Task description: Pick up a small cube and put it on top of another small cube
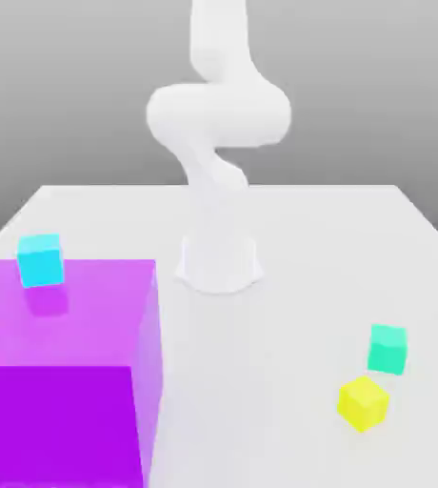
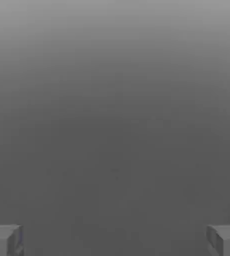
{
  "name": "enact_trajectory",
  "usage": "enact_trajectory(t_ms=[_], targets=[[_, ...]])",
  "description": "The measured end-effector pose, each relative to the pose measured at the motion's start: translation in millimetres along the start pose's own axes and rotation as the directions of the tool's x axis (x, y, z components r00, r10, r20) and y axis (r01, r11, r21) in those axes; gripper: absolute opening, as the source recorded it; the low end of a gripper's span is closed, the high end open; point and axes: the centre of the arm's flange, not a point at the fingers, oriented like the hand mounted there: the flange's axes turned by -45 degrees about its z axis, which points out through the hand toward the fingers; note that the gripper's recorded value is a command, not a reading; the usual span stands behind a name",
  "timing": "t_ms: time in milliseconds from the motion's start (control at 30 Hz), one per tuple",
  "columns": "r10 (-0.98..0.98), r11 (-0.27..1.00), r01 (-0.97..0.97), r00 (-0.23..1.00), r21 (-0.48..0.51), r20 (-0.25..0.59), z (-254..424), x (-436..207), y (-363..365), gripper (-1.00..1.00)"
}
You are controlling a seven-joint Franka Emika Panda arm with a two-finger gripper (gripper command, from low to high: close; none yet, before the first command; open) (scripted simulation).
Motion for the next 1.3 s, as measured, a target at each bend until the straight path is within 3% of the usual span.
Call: enact_trajectory(t_ms=[200, 433, 633, 767, 967, 1000, 1300], targets=[[-0.271, 0.955, 0.245, 0.95, 0.166, 0.157, 125, -46, -80, 0.0], [-0.585, 0.796, 0.485, 0.77, 0.363, 0.254, 226, -151, -178, 0.0], [-0.808, 0.581, 0.63, 0.524, 0.516, 0.27, 274, -271, -238, 0.0], [-0.919, 0.393, 0.692, 0.317, 0.606, 0.234, 285, -359, -264, 0.0], [-0.926, 0.378, 0.691, 0.291, 0.616, 0.241, 328, -404, -261, 0.0], [-0.926, 0.378, 0.691, 0.291, 0.617, 0.241, 335, -410, -260, -1.0], [-0.926, 0.377, 0.692, 0.29, 0.616, 0.242, 326, -402, -261, -1.0]])
